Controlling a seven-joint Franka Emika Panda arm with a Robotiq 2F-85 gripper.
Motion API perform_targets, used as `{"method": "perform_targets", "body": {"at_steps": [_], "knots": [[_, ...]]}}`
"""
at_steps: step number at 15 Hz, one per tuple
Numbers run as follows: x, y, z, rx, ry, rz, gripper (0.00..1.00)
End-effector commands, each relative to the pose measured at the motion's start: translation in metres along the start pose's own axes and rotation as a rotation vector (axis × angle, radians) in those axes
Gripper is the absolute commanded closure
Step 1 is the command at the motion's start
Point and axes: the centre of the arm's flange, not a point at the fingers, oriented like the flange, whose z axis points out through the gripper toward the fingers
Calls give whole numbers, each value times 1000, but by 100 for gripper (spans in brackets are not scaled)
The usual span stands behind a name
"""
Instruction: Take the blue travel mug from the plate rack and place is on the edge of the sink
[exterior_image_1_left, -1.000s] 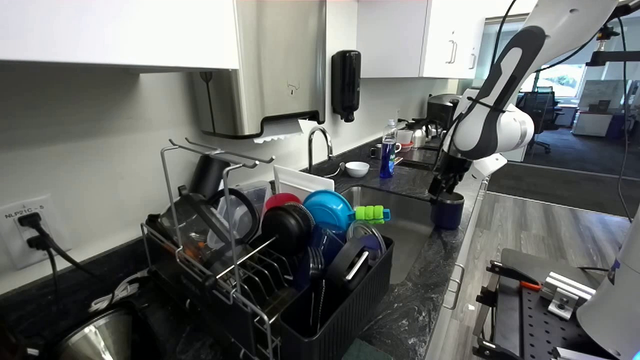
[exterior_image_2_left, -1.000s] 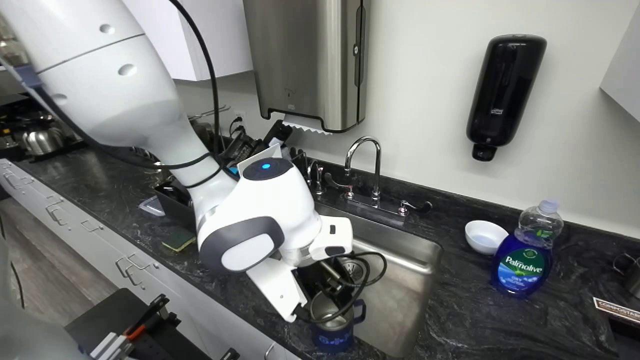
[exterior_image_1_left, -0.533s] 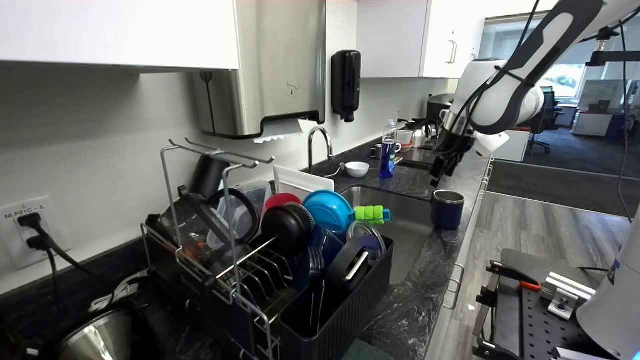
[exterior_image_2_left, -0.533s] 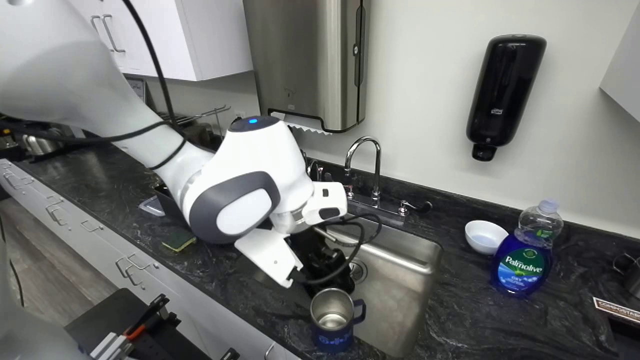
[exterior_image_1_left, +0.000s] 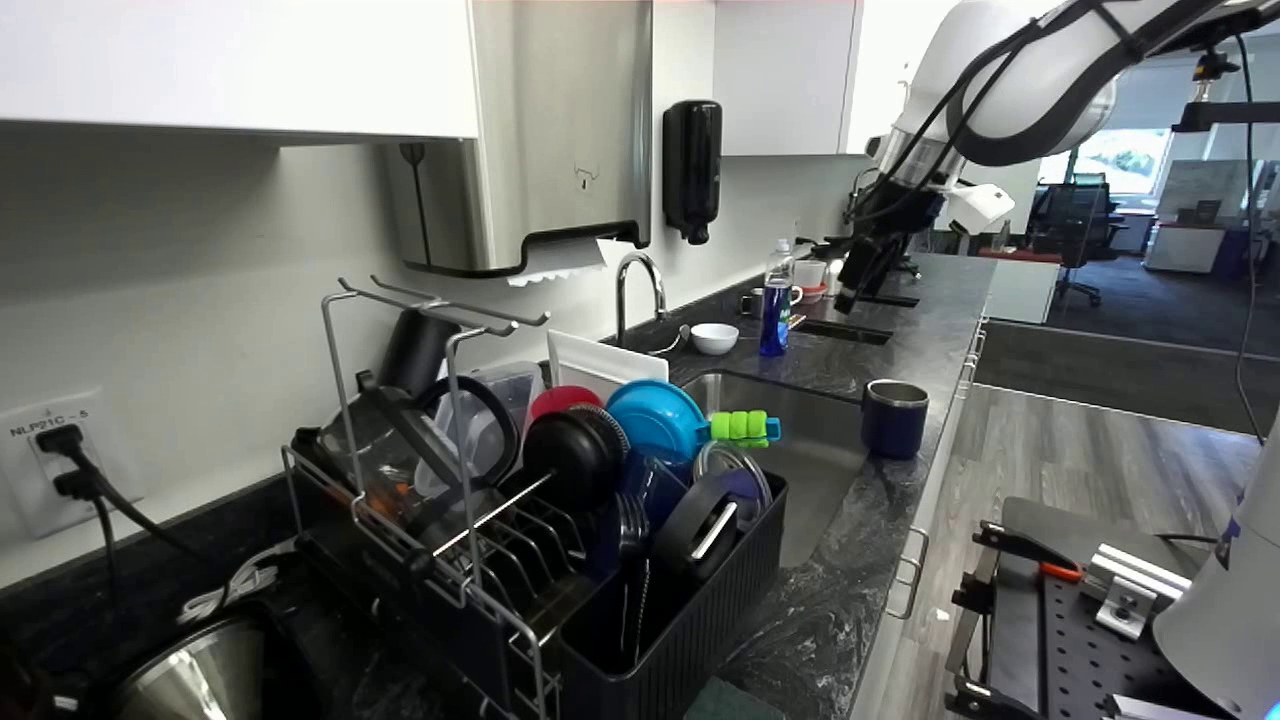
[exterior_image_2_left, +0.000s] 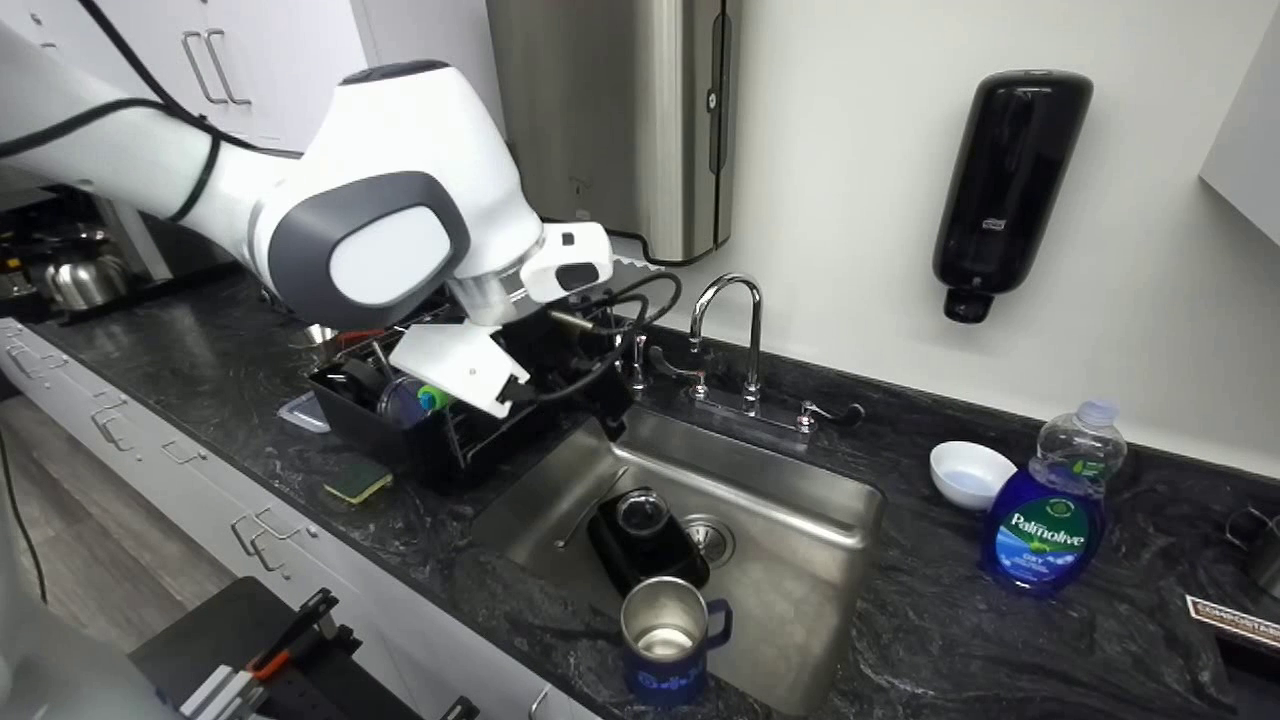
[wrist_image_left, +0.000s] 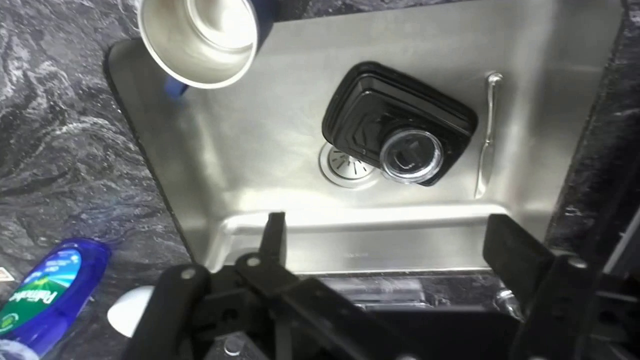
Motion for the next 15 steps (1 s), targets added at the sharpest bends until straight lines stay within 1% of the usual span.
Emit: {"method": "perform_targets", "body": {"at_steps": [1, 4, 6, 9, 11, 13, 14, 15], "knots": [[25, -23, -15, 58, -7, -46, 0], [53, -48, -24, 109, -17, -90, 0], [69, -60, -27, 146, -56, -120, 0], [90, -69, -25, 173, -139, -144, 0], [100, -67, -23, 179, -199, -149, 0], [109, -67, -20, 165, -262, -150, 0], [111, -66, -19, 149, -308, -153, 0], [112, -67, -15, 150, -348, -161, 0]]}}
